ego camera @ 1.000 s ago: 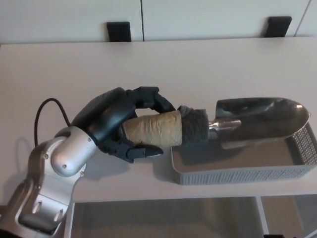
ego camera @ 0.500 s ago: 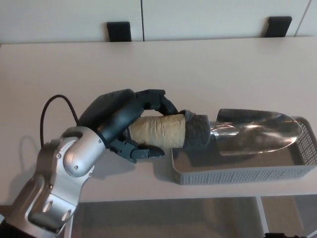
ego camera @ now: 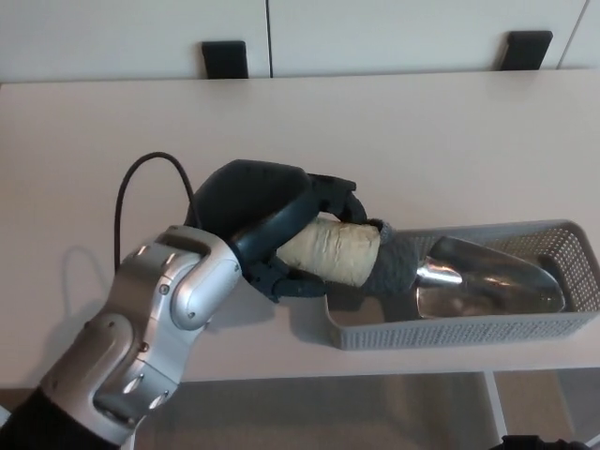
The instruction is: The robot walks towards a desk on which a shovel is kept on the left hand side and a container is kept on the right hand side. The robot picks up the shovel using its left hand and places it in the container.
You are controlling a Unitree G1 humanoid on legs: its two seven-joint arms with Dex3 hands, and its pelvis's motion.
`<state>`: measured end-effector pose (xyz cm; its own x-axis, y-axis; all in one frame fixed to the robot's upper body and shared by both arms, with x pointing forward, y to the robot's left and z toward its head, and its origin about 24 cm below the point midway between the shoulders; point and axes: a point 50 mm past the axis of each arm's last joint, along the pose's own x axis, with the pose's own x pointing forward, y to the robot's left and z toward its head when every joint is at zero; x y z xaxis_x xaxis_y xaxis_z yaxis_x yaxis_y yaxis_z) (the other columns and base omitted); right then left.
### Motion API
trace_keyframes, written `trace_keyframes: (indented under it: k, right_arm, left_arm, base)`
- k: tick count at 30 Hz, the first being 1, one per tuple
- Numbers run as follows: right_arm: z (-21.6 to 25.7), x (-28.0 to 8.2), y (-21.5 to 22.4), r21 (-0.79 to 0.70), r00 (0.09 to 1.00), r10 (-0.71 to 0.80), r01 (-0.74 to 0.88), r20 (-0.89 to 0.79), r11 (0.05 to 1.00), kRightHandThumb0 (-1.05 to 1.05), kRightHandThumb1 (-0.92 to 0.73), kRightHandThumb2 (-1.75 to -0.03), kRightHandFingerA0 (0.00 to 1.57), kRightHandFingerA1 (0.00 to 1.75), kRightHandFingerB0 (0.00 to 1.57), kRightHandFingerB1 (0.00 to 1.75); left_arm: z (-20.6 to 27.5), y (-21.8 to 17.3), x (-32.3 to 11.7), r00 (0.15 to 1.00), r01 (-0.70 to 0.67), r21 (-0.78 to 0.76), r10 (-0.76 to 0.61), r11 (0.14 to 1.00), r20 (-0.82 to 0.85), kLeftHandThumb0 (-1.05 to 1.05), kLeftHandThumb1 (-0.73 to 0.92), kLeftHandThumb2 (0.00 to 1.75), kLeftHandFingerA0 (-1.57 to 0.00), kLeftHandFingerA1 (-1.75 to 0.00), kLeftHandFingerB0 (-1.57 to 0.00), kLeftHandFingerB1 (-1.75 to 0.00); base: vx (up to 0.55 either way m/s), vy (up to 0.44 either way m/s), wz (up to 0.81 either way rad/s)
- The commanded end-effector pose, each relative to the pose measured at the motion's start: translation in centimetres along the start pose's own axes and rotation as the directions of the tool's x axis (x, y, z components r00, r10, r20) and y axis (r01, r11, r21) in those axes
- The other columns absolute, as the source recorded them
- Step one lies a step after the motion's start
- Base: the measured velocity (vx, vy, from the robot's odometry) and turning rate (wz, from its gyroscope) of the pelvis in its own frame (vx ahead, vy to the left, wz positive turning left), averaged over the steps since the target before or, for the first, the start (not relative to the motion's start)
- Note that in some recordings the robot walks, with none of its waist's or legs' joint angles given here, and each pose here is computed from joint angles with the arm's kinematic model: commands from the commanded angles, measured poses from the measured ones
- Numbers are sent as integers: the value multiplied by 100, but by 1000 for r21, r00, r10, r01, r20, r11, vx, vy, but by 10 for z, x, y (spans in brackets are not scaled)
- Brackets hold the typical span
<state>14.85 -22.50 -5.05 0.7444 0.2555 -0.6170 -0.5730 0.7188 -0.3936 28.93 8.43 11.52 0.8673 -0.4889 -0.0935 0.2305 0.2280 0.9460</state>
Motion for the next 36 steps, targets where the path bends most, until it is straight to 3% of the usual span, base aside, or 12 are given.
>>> trace_keyframes:
  k: [1,8,10,11,12,13,15,32,33,34,35,36]
  right_arm:
    - [0,-3,-4,-25,1000,6,-6,-16,1000,-19,-59,-55,72,59,59,51]
    - [1,-1,-6,-32,1000,5,-5,-15,999,-21,-59,-56,73,59,57,51]
    - [1,-1,-6,-42,1000,8,-9,-17,999,-21,-59,-57,72,59,57,50]
    - [1,-1,-6,-42,1000,7,-8,-18,999,-21,-59,-57,72,59,57,50]
    - [2,-2,-6,-49,1000,9,-10,-20,999,-21,-60,-57,72,58,57,50]
    - [4,-1,-7,-60,1000,11,-12,-17,998,-22,-60,-57,71,57,57,50]
    - [6,-2,-7,-63,1000,12,-12,-8,998,-22,-60,-57,71,57,57,50]
    - [5,-1,-9,-77,1000,19,-20,-18,997,-26,-60,-55,72,57,59,49]
    - [7,0,-11,-86,1000,17,-18,-12,996,-25,-60,-55,73,57,59,50]
    - [8,1,-12,-93,1000,18,-19,-10,996,-25,-60,-56,73,57,59,50]
    - [8,0,-11,-91,1000,20,-21,-11,996,-25,-60,-55,73,58,59,50]
    - [8,1,-12,-86,1000,23,-24,-11,996,-25,-59,-56,71,57,59,50]
  left_arm:
    - [5,2,3,999,-45,76,44,996,16,-29,74,62,-101,-112,-90,-54]
    - [12,-5,7,999,-33,63,31,998,29,-29,66,62,-98,-117,-90,-58]
    - [17,-5,8,999,36,51,-36,998,17,-54,65,60,-74,-53,-35,-32]
    - [18,-6,8,997,81,52,-82,995,8,-54,65,60,-74,-53,-35,-32]
    - [20,-7,8,993,116,67,-116,991,-8,-72,53,81,-21,-46,-13,-39]
    - [22,-7,7,990,138,82,-137,987,-12,-78,53,90,-3,-20,-3,-21]
    - [26,-8,7,988,155,88,-154,984,-15,-90,58,91,0,0,0,-8]
    - [48,5,-7,993,68,90,-76,994,88,-86,55,97,0,-9,-1,-19]
    - [51,13,-10,993,41,73,-49,996,108,-94,69,67,0,-15,0,-25]
    - [55,20,-15,991,19,52,-26,998,134,-84,53,97,0,-10,0,-22]
    - [60,29,-23,982,-2,16,-1,1000,191,-85,53,97,0,-10,-1,-21]
    - [65,36,-32,967,-19,-31,26,999,252,-95,57,77,0,-14,-4,-25]
  base:
    - [0,0,0]
    - [0,0,0]
    - [0,0,0]
    - [0,0,0]
    - [0,0,0]
    - [0,0,0]
    - [0,0,0]
    - [0,0,0]
    - [0,0,0]
    - [0,0,0]
    - [0,0,0]
    - [0,0,0]
